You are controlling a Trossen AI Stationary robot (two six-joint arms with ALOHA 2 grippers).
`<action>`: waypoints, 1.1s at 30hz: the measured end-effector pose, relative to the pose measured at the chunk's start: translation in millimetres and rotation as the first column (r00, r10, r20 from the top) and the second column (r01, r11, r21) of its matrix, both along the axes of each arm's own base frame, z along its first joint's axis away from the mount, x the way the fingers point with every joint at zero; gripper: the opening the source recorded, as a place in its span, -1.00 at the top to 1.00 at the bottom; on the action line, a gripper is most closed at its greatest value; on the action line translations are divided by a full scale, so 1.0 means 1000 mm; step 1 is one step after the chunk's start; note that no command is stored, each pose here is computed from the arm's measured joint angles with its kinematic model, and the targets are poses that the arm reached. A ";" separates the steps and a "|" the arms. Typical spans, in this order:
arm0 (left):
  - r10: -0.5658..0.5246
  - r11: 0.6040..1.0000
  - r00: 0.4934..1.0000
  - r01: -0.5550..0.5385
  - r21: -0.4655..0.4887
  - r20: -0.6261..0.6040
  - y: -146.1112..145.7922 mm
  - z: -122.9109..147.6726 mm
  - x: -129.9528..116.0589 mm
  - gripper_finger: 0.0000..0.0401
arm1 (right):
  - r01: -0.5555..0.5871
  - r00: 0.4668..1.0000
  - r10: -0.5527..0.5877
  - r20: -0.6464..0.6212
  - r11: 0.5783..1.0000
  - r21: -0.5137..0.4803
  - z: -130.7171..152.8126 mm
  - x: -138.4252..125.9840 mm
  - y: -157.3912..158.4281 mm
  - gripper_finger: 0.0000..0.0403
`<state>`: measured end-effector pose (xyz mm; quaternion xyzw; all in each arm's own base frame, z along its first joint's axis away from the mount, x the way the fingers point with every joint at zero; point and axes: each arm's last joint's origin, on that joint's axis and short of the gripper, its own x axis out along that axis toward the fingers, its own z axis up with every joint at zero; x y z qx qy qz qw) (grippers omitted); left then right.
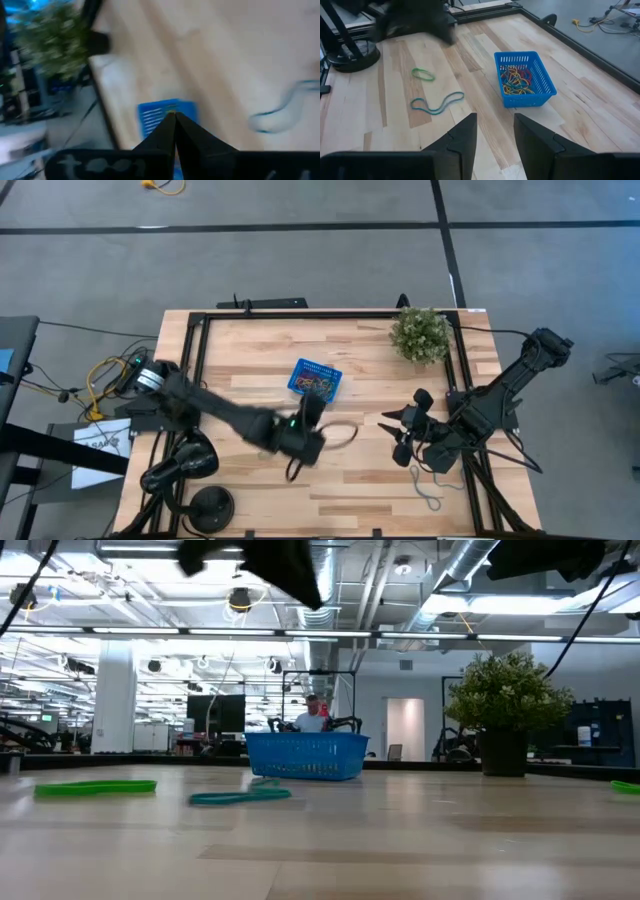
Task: Pick and place items into bin
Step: Put the blue rubber band into the blue bin
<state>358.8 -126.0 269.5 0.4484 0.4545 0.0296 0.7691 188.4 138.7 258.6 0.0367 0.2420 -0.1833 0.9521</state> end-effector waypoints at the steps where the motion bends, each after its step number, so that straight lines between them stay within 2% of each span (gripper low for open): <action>1: 0.017 1.000 1.000 -0.017 0.015 0.006 0.010 0.005 0.005 1.00 | 0.000 1.000 0.000 0.000 1.000 0.000 0.000 0.000 0.000 0.38; 4: 0.084 0.997 0.996 -0.083 -0.005 0.019 0.044 0.017 0.017 1.00 | 0.000 1.000 0.000 0.000 1.000 0.000 0.000 0.000 0.000 0.38; 5: 0.108 0.993 0.994 -0.106 -0.048 0.022 0.054 0.019 0.019 1.00 | 0.000 1.000 0.000 0.000 1.000 0.000 0.000 0.000 0.000 0.38; 7: 0.138 0.965 0.990 -0.132 -0.227 0.012 0.071 0.019 0.023 1.00 | 0.000 1.000 0.000 -0.005 1.000 -0.005 -0.003 -0.001 -0.001 0.38; 8: 0.132 0.930 0.991 -0.127 -0.345 -0.009 0.076 0.017 0.025 1.00 | 0.000 1.000 0.000 -0.013 1.000 -0.011 -0.006 -0.001 -0.001 0.38; 10: 0.068 0.829 0.996 -0.093 -0.552 -0.066 0.078 0.013 0.025 1.00 | -0.002 1.000 0.002 -0.028 1.000 -0.013 -0.012 -0.003 -0.002 0.38; 12: -0.032 0.740 0.995 -0.042 -0.671 -0.098 0.071 0.003 0.023 1.00 | -0.005 0.999 0.005 -0.047 1.000 0.001 -0.017 -0.004 -0.003 0.38; 13: -0.069 0.718 0.991 -0.030 -0.695 -0.114 0.066 -0.003 0.021 1.00 | -0.002 0.999 0.003 -0.051 1.000 0.008 -0.019 -0.005 -0.003 0.38; 16: -0.097 0.705 0.983 -0.042 -0.708 -0.154 0.045 -0.021 0.013 1.00 | 0.015 0.998 -0.013 -0.054 1.000 0.026 -0.026 -0.007 -0.005 0.38; 20: -0.061 0.709 0.975 -0.108 -0.697 -0.214 0.024 -0.045 0.000 1.00 | 0.022 0.998 -0.020 -0.066 1.000 0.020 -0.033 -0.009 -0.006 0.38; 25: 0.000 0.660 0.984 -0.134 -0.739 -0.178 0.012 -0.061 -0.002 0.98 | 0.022 0.999 -0.020 -0.046 0.999 0.039 -0.032 -0.008 -0.005 0.38; 30: 0.054 0.646 0.972 -0.208 -0.735 -0.228 0.011 -0.080 -0.012 0.80 | 0.020 1.000 -0.019 -0.025 0.998 0.059 -0.030 -0.006 -0.004 0.38; 33: 0.081 0.615 0.970 -0.231 -0.754 -0.231 0.011 -0.095 -0.017 0.63 | 0.020 0.999 -0.019 -0.026 0.998 0.058 -0.030 -0.006 -0.004 0.38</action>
